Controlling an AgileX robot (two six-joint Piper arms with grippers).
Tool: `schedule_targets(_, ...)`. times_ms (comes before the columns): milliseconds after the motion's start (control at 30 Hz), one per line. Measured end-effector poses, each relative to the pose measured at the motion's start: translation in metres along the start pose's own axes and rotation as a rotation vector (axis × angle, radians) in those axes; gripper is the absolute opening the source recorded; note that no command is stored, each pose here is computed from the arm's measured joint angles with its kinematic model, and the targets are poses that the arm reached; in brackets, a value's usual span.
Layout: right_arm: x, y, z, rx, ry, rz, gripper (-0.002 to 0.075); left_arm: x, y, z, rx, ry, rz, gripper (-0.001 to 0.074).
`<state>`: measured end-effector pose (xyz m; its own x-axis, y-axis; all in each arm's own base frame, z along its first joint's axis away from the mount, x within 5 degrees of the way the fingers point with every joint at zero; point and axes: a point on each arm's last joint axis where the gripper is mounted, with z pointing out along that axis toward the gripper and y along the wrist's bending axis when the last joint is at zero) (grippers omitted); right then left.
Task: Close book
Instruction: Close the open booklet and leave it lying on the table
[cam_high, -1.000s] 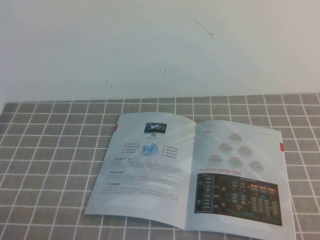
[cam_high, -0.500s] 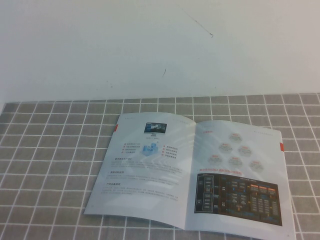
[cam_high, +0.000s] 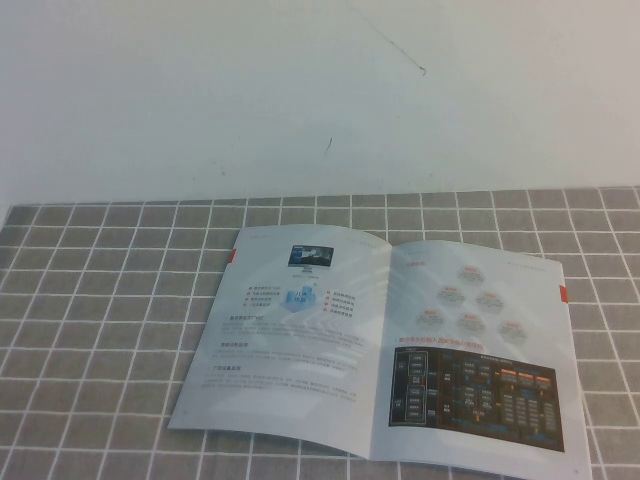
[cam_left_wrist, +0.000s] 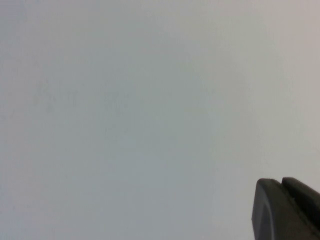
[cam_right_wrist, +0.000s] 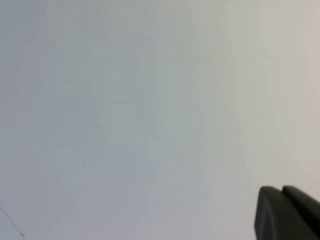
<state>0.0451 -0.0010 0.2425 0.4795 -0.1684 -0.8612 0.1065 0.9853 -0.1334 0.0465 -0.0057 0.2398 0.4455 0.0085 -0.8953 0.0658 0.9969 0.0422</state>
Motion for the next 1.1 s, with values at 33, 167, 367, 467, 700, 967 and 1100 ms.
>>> schedule_targets(33,0.0,0.0,0.0,0.0,-0.004,0.0,-0.0003,-0.001,0.0,0.0,0.001,-0.014,0.0,-0.0004)
schedule_targets(167,-0.003,-0.001,0.0,0.01,-0.03,0.015,-0.0003,-0.003,0.0,0.0,0.003,-0.033,0.0,-0.0004)
schedule_targets(367,-0.004,-0.002,0.0,0.023,-0.046,0.039,-0.0003,-0.004,0.0,0.0,0.004,-0.042,-0.035,-0.0004)
schedule_targets(467,-0.003,-0.002,0.0,0.024,-0.033,0.048,-0.0003,-0.004,0.0,0.0,0.007,-0.046,-0.059,-0.0004)
schedule_targets(700,-0.024,-0.005,0.01,-0.002,0.12,0.037,-0.0003,-0.007,0.0,0.003,0.002,0.058,-0.033,-0.0004)
schedule_targets(967,-0.073,-0.011,0.022,-0.03,0.288,0.06,-0.0003,-0.066,0.009,0.018,-0.069,0.247,-0.036,-0.0004)
schedule_targets(1100,-0.081,-0.011,0.042,-0.061,0.458,0.104,-0.0003,-0.077,0.012,0.041,-0.089,0.412,-0.057,-0.0004)
